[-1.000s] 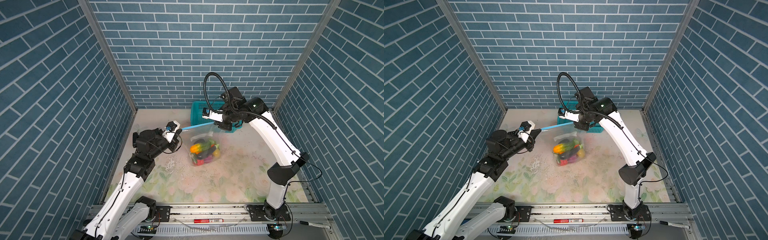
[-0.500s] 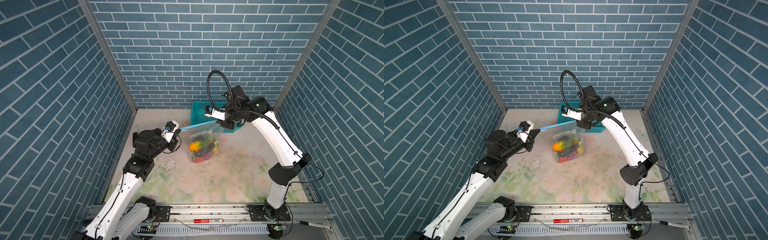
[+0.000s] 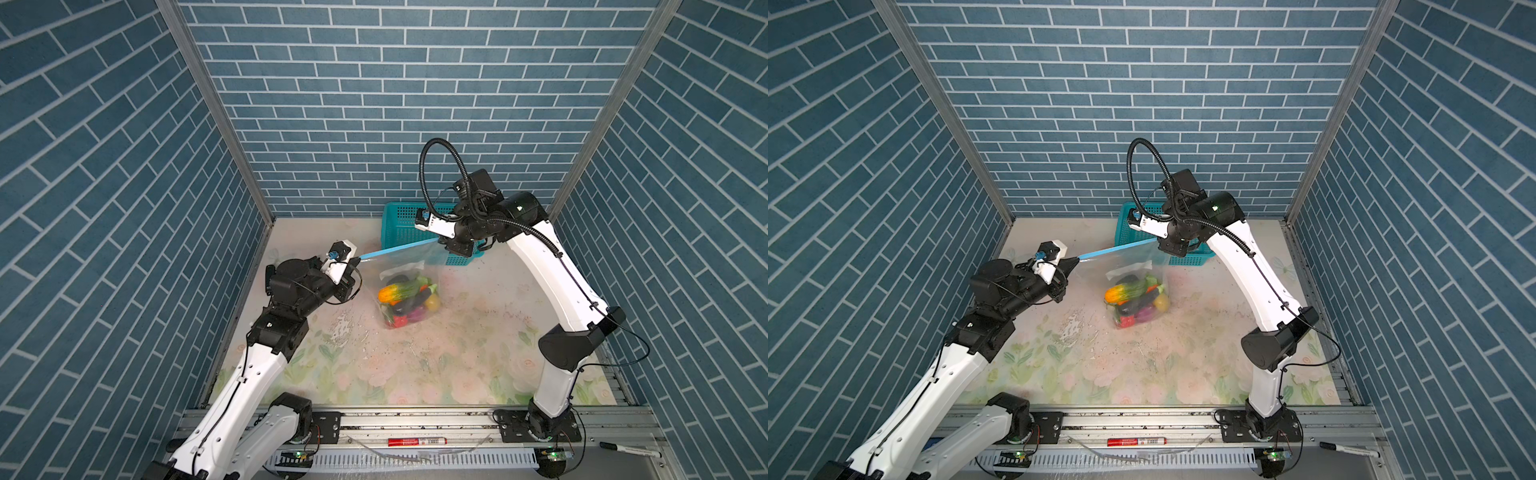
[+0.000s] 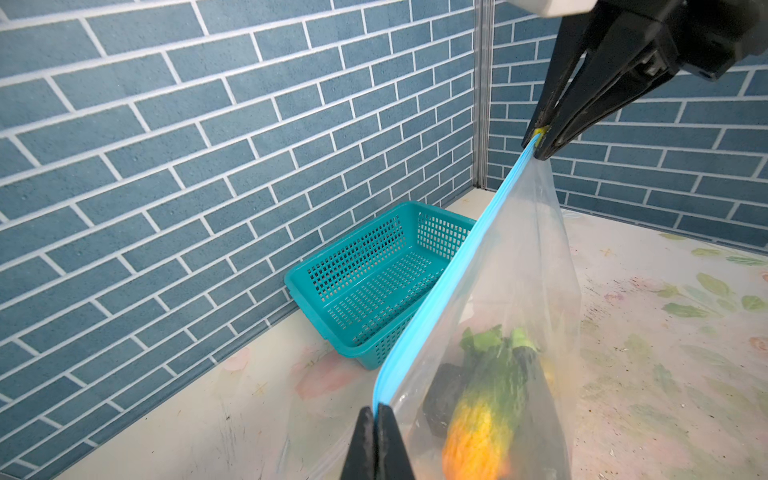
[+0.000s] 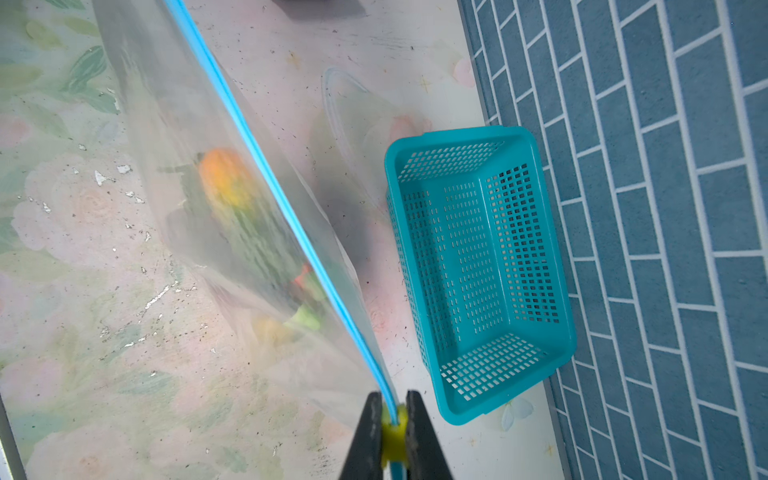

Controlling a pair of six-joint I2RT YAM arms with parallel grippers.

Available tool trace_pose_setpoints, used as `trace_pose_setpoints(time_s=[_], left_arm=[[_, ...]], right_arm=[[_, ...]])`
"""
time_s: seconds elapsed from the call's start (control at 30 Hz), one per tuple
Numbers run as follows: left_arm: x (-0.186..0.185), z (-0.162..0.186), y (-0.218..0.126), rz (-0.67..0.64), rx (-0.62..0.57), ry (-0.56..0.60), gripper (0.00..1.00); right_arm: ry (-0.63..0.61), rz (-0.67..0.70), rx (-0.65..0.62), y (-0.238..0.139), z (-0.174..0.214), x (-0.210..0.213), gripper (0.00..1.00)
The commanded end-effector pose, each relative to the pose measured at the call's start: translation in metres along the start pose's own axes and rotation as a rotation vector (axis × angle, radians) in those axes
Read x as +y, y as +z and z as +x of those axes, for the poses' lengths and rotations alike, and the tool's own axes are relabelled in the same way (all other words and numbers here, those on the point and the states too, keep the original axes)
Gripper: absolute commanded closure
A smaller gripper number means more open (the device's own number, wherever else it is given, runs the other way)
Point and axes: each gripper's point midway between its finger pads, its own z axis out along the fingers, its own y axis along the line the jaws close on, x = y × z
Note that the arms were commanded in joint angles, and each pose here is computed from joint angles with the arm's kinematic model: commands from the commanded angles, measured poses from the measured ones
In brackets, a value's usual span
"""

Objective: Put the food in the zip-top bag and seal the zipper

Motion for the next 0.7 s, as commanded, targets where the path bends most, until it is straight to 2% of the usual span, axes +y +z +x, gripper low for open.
trace_pose_setpoints(time_s=[0.0, 0.67], left_arm=[[0.025, -0.001, -0.005, -0.111, 0.017, -0.013, 1.0], [0.023, -0.004, -0.006, -0.094, 0.007, -0.024, 1.0]], right_arm=[[0.07, 0.091, 0.092, -0.023, 0.032, -0.017, 1.0], [0.101, 0.083, 0.107, -0.026, 0.042, -0.017, 1.0]])
